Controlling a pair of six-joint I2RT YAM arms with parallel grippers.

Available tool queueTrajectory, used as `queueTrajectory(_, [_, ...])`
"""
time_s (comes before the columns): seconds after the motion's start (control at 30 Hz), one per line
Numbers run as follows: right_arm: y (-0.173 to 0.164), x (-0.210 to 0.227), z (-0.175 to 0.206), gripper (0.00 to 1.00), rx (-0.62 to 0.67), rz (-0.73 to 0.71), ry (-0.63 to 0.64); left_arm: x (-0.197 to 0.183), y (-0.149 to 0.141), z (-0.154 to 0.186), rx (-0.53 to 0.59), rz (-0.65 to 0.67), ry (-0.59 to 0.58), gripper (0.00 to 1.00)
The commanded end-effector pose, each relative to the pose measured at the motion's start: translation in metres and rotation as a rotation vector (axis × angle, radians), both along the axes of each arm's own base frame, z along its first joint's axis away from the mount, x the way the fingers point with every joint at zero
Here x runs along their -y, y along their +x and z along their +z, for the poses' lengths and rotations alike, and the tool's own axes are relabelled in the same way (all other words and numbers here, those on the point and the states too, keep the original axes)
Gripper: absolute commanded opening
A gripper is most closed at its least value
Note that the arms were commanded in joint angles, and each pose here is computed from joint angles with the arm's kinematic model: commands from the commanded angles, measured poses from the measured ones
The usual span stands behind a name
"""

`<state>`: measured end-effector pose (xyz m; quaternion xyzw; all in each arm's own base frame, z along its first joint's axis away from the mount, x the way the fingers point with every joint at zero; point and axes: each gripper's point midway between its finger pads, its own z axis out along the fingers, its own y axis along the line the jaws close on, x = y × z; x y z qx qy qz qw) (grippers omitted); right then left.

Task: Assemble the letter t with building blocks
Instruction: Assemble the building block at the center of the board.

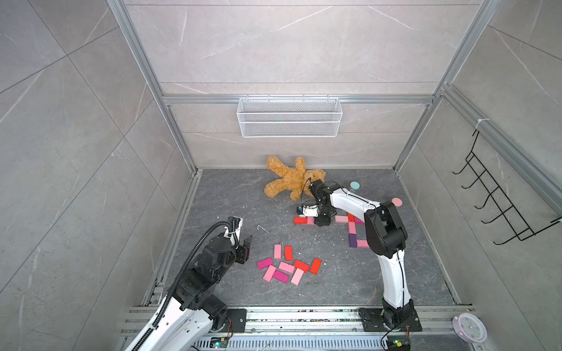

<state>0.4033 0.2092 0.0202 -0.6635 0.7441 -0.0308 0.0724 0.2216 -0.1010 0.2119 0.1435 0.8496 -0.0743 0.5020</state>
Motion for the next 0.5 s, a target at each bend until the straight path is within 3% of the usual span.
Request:
queueTrajectory(0.0, [-0.02, -0.005, -0.006, 0.51, -0.098, -0.019, 0.024, 0.002, 0.002, 0.002, 0.001, 0.001, -0.009, 0.67])
queueTrajectory(0.47, [0.008, -0.011, 0.055, 0.52, 0.092, -0.051, 0.13, 0.006, 0.003, -0.003, -0.021, -0.004, -0.02, 0.7])
